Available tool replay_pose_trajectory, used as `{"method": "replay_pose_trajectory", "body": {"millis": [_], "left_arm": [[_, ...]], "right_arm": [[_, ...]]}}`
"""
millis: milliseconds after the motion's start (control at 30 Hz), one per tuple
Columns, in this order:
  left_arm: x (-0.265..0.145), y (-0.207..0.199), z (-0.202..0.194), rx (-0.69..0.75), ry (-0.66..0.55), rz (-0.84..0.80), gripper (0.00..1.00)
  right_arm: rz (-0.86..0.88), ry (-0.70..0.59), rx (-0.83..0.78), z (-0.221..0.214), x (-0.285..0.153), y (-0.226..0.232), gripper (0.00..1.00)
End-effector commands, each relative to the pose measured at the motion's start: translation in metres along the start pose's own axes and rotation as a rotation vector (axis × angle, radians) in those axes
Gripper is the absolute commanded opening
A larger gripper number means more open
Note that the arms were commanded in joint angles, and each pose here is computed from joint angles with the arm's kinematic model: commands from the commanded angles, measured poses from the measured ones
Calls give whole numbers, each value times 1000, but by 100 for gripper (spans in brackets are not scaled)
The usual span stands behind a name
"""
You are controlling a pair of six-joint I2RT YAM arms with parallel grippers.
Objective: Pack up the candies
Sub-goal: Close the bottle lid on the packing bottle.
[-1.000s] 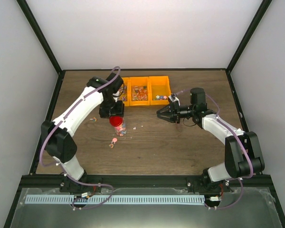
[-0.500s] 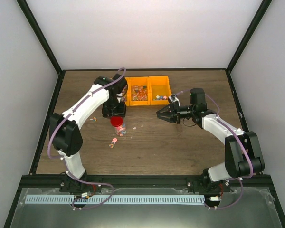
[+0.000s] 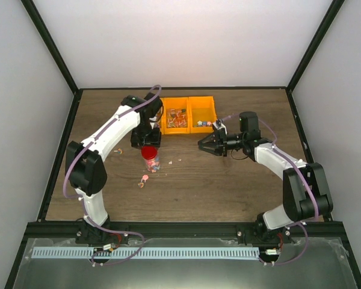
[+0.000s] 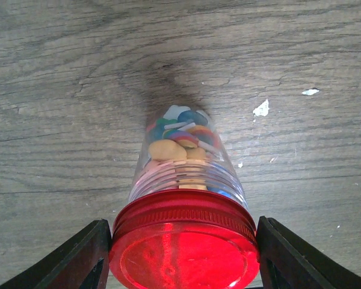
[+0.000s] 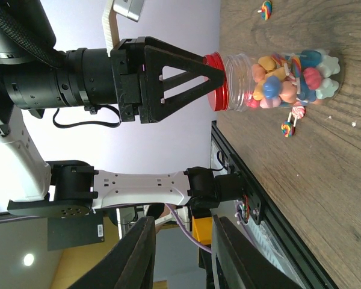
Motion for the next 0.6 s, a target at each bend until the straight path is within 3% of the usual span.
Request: {"method": "replay_pose_trajectory", "body": {"millis": [0, 367, 567], "left_arm": [[2, -6, 4, 24, 11, -14, 60], [4, -12, 1, 35, 24, -27, 60], [5, -14, 0, 34, 25, -33, 69]], "right_arm": [[9, -3, -41, 7, -1, 12, 27], [6, -2, -36, 6, -1, 8, 27], [5, -2, -33, 6, -1, 7, 27]]}}
Point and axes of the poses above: each gripper's point midway between its finger pads, its own x axis out along the fingers, its own y axis along the line the jaws close on, z = x × y, the point moved 2 cm from there along -x, back along the fingers, and after that the axes turned 10 degrees about x, right-handed, at the moved point
